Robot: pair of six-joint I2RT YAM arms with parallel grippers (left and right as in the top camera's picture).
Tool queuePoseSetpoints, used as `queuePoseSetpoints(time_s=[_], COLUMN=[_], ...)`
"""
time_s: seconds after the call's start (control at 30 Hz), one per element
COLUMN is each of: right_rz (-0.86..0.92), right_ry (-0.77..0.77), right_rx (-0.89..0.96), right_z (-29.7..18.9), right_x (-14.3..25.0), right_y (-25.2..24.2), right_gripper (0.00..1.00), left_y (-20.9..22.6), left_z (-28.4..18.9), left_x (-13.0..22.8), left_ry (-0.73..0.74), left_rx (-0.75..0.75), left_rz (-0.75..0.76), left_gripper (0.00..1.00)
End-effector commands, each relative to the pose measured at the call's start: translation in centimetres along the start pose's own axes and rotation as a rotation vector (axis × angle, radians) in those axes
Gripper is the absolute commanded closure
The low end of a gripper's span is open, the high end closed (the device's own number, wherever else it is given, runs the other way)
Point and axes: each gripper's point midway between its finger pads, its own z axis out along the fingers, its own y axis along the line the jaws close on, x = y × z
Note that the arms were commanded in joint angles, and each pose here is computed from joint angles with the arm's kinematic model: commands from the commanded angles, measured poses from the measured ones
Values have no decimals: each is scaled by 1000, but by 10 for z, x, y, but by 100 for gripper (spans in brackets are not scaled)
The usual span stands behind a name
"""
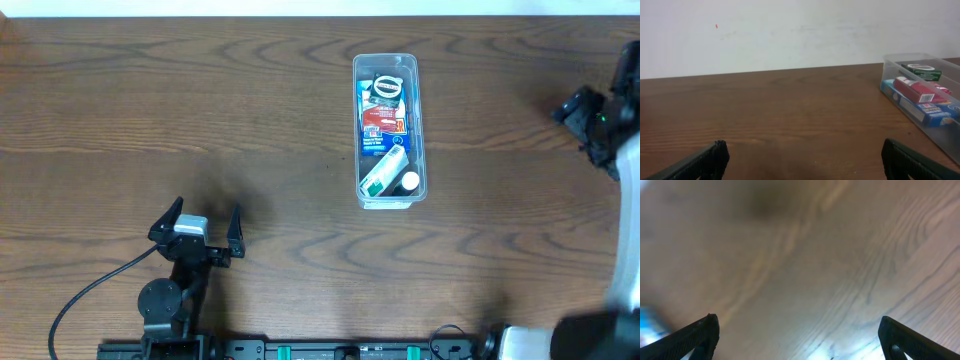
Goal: Pack container
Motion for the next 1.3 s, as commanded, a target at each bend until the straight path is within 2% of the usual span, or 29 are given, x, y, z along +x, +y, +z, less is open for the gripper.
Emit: queuePoseSetpoints(time_s=[0.0,0.17,0.37,0.53,0.77,0.97,1.27], right_rz=[7,-91,-131,-109,-263,-335,-297], right_ry=[-131,-279,-344,-430,-582,-715,-874], right_rx=[-103,-242,-317,-381,-580,-674,-795], right_z=[-61,-133,-169,-152,-119,-90,-70], right_x=[-4,6,31,52,88,118,142], right_y=[7,13,-6,-18,1,7,8], right_gripper=[1,1,1,1,1,1,1], left_y=[1,1,1,1,1,1,1], left_z=[0,0,0,0,0,0,0], left_x=[16,16,15,16,16,16,16], left_ry=[48,48,48,48,48,48,48], left_rx=[-3,-3,-3,-3,-3,-3,-3], left_rz=[-2,-2,-2,-2,-2,-2,-2], left_gripper=[2,2,2,2,2,2,2])
